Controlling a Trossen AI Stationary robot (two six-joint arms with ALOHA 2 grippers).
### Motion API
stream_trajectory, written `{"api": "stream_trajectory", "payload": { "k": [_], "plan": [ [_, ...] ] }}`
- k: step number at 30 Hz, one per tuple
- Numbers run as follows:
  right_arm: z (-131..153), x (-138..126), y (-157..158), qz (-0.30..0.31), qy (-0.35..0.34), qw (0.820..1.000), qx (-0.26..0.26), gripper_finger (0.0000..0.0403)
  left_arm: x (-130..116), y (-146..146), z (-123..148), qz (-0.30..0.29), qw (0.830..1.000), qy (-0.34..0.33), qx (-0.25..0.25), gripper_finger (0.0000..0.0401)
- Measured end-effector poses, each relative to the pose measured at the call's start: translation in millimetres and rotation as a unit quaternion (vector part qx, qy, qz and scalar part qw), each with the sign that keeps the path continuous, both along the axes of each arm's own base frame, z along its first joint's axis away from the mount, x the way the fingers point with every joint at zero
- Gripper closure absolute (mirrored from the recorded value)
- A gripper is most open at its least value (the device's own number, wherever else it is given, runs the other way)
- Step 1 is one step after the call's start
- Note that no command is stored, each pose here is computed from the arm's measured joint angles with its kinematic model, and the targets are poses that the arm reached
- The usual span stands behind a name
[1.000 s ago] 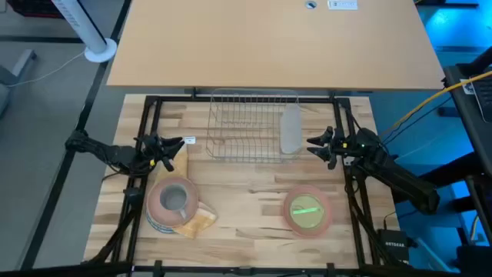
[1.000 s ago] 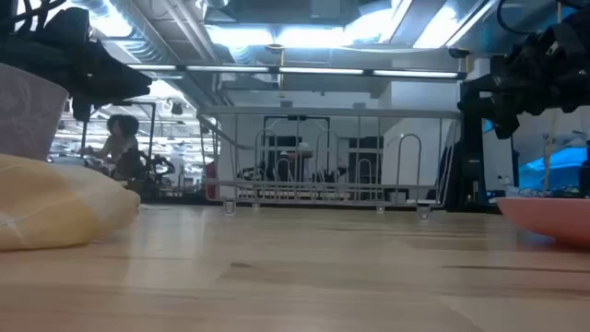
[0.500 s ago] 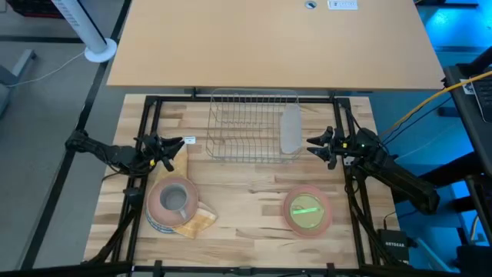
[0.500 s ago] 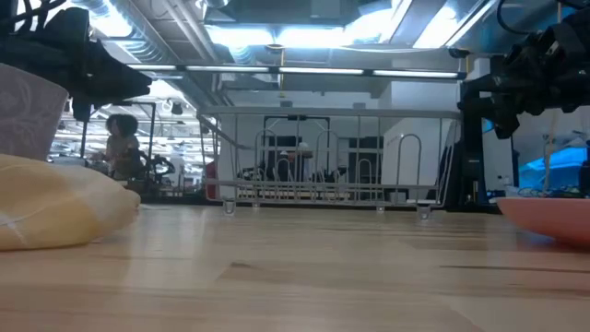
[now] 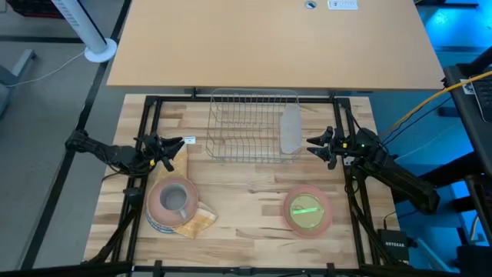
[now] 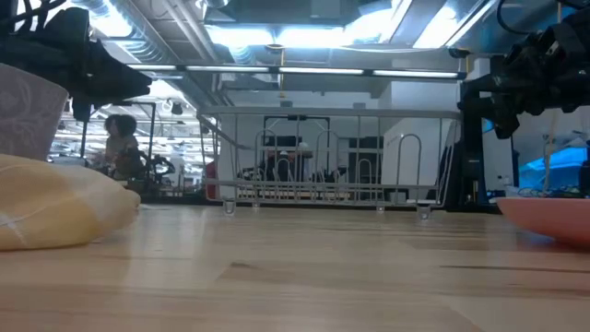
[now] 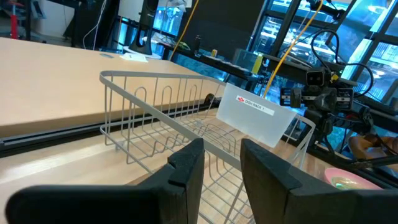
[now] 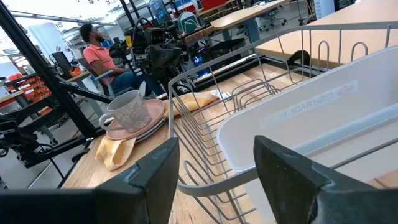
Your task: Sort dishes
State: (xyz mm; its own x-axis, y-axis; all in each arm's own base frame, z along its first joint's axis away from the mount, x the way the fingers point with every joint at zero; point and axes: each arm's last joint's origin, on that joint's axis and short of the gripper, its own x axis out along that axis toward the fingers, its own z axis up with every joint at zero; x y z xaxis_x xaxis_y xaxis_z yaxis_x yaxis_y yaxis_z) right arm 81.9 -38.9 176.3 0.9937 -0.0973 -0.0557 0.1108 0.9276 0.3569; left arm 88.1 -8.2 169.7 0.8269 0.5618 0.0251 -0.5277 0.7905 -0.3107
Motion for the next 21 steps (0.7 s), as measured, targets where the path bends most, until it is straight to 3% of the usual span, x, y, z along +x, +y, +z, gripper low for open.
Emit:
{"api": "stream_trajectory", "payload": {
  "k": [11,21],
  "plan": [
    [0.1,0.0,0.0,-0.001,0.000,1.000,0.000,0.0191,0.0,0.0,0.0,0.000,1.000,0.000,0.000,0.0303],
    [0.2,-0.3,-2.6,-0.044,0.000,0.999,-0.004,0.0191,0.0,0.0,0.0,0.000,1.000,0.000,0.000,0.0303]
  ]
}}
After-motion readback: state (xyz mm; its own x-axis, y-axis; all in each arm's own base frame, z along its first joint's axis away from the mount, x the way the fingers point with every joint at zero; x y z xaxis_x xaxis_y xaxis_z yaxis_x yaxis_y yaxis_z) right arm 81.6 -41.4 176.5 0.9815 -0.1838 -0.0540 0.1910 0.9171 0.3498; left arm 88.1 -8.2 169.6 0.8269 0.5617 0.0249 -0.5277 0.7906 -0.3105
